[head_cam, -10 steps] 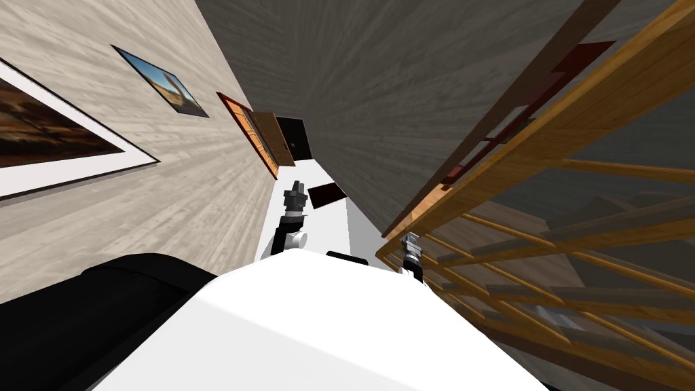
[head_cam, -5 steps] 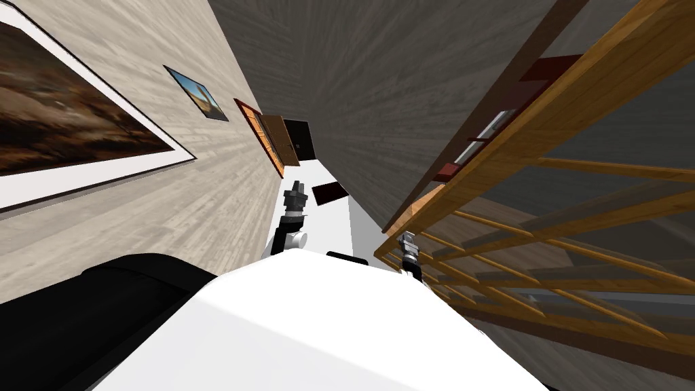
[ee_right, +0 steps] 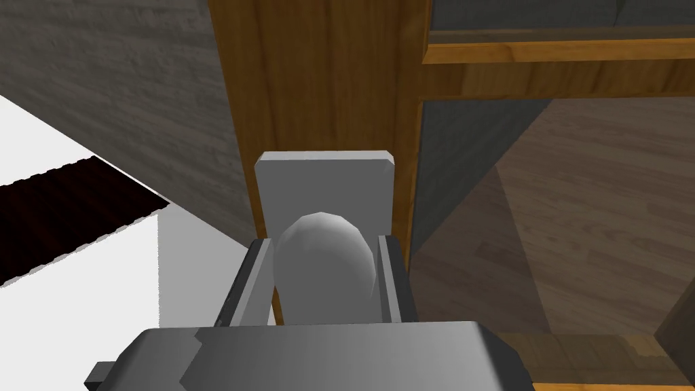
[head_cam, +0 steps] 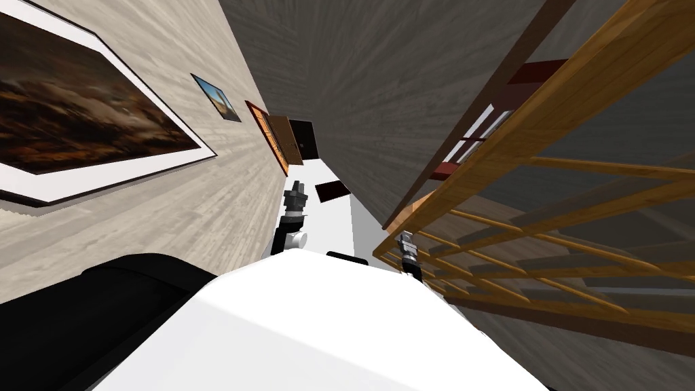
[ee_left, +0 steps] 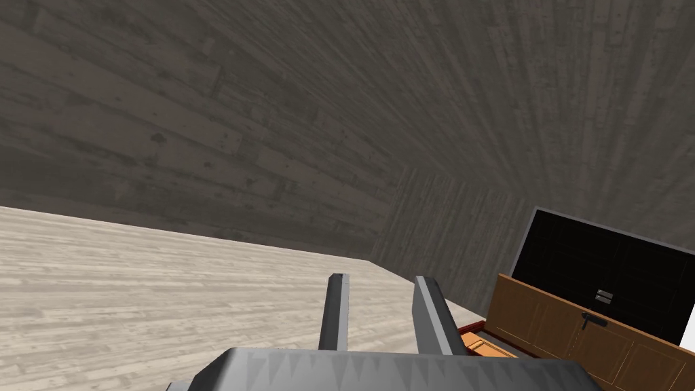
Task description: Pull the door open
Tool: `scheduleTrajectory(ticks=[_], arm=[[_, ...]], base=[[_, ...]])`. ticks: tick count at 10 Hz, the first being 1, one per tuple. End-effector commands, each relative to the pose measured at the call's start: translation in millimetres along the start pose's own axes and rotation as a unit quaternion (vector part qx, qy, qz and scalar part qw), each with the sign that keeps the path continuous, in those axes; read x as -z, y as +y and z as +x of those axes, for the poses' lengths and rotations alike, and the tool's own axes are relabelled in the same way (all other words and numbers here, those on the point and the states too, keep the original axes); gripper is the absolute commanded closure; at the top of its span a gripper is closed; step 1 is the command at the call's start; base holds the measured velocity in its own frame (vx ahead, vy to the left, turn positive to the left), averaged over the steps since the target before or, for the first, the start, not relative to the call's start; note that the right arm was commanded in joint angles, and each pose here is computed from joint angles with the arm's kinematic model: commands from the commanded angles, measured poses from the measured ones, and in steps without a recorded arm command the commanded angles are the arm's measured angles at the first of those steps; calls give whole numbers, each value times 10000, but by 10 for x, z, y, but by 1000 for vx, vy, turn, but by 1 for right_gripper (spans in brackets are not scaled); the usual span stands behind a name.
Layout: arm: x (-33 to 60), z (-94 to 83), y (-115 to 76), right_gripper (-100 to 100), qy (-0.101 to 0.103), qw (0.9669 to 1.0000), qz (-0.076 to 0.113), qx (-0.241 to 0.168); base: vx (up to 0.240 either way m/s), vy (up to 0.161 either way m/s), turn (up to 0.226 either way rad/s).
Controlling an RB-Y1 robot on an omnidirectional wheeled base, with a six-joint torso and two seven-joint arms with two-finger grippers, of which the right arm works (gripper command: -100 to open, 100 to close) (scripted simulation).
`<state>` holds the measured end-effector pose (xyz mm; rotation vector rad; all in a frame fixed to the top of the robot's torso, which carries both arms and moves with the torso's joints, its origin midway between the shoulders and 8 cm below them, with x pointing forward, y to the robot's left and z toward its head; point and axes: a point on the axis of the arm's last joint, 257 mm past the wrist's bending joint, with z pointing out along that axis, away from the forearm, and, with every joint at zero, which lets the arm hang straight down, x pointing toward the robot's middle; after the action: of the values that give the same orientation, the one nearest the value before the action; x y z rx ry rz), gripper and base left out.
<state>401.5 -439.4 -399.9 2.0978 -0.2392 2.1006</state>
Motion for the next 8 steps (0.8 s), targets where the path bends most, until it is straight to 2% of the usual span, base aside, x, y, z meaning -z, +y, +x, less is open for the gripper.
scheduleTrajectory(ticks=[1, 5, 6, 8], arm=[[35, -4, -37, 100, -7, 9999, 139, -4], [90, -1, -152, 100, -7, 9989, 463, -11], [81, -3, -137, 100, -13, 9991, 414, -6], [157, -13, -218, 100, -19, 9978, 658, -3]], base=[[-218, -4, 34], [-197, -22, 45], [-96, -16, 22], [-163, -43, 52]])
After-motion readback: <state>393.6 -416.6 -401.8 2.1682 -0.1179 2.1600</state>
